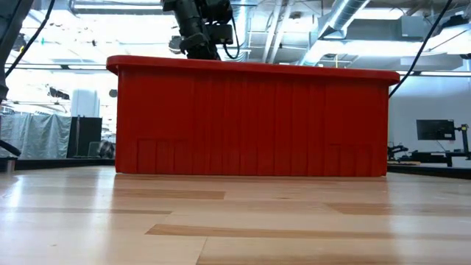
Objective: Pick and place slides into bin
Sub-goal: Put the black slide into the container
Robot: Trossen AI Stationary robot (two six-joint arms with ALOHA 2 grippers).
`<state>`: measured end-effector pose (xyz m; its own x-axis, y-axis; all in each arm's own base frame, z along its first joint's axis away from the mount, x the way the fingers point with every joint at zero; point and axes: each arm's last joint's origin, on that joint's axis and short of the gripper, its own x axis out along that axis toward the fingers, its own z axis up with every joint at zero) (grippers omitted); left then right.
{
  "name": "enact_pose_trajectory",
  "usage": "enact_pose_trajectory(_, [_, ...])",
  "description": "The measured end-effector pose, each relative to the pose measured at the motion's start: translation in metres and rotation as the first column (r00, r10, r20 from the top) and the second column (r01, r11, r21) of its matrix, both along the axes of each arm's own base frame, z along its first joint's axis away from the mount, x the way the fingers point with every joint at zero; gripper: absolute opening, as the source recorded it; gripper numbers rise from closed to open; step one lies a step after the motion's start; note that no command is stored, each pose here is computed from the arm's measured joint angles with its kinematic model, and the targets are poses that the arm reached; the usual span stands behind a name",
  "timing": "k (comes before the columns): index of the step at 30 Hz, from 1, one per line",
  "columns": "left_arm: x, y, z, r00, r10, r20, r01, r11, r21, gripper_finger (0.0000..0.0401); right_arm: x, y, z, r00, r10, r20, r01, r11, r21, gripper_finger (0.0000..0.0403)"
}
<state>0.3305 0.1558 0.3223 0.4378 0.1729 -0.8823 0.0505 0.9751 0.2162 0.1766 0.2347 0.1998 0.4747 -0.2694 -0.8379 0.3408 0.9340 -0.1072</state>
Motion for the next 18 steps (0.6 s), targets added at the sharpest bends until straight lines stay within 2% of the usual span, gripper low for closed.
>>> enact_pose_trajectory(18, [0.0022, -0.0007, 0.001, 0.999, -0.026, 0.018, 0.026, 1.0, 0.01, 0.0, 0.0, 0.0, 0.0, 1.0, 0.0, 0.0, 0.0, 1.0, 0.0, 0.0124])
